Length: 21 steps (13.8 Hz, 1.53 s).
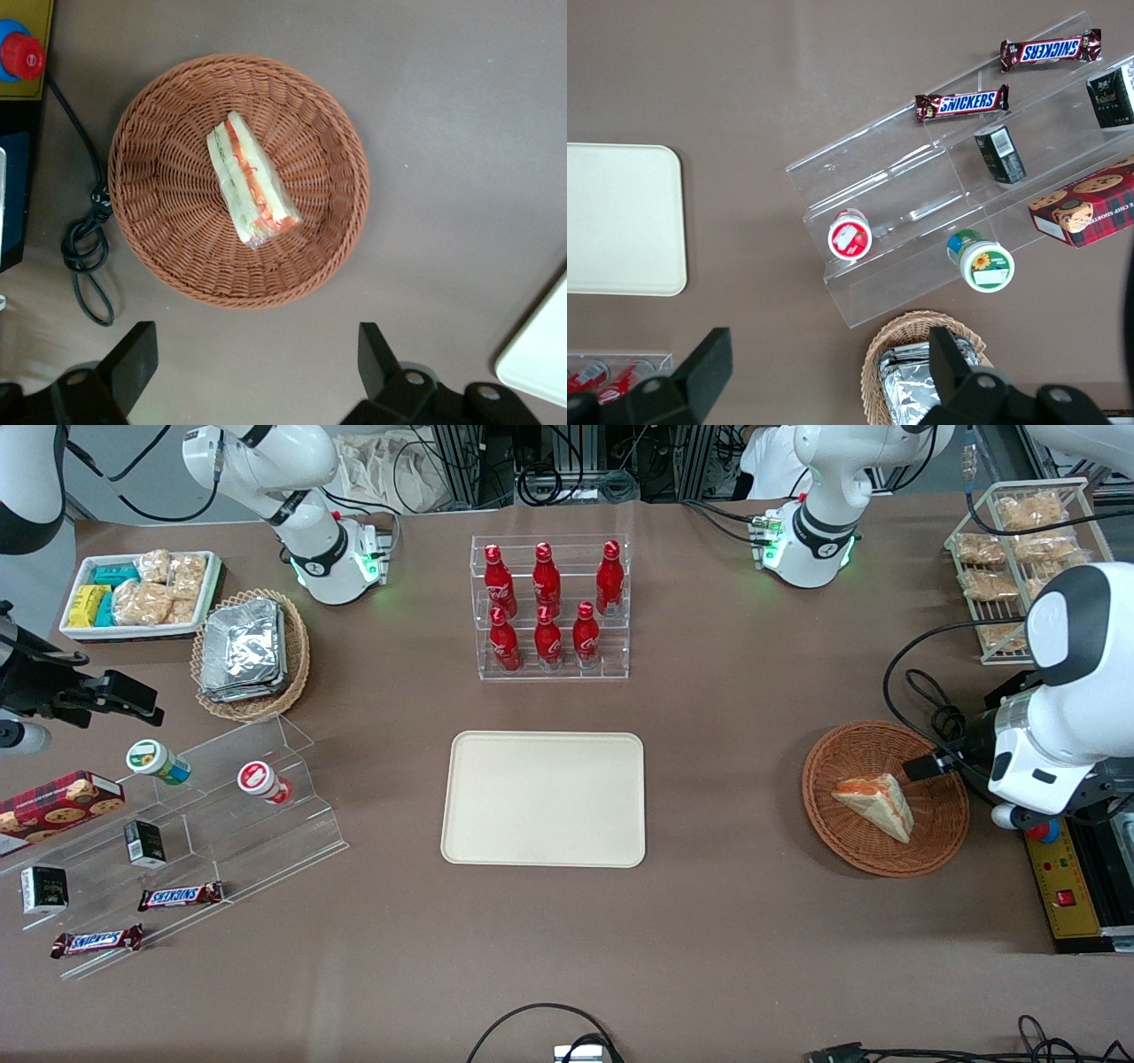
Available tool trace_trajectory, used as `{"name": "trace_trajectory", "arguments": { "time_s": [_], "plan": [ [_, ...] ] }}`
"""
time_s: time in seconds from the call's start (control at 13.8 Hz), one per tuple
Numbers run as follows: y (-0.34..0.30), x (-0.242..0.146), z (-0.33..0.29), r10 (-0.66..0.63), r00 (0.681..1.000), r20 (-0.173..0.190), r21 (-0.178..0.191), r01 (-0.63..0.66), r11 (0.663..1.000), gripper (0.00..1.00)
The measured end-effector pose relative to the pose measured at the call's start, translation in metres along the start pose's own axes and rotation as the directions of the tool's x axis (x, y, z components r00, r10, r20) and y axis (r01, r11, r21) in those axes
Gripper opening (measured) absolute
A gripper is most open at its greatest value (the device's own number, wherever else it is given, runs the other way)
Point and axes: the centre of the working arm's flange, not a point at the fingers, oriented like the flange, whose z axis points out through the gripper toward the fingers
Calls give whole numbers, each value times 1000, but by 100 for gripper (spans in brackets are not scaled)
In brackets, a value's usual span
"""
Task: Place sandwich from basket to tray
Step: 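Move the left gripper over the wrapped sandwich in the wicker basket, then lower the open left gripper around the sandwich and close it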
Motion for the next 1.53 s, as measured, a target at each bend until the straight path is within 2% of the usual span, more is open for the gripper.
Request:
{"name": "trace_trajectory", "arguments": {
  "time_s": [0.36, 0.58, 0.95, 1.24, 1.53],
  "plan": [
    [-8, -1, 43, -49, 998, -31, -14, 49, 999, 100],
    [-11, -3, 71, -110, 993, -34, -18, 110, 994, 100],
    [-12, 6, 118, -334, 940, -71, 19, 336, 942, 100],
    [-10, 9, 155, -408, 910, -75, 10, 410, 912, 100],
    [-11, 7, 176, -433, 899, -64, 16, 434, 901, 100]
  ]
}}
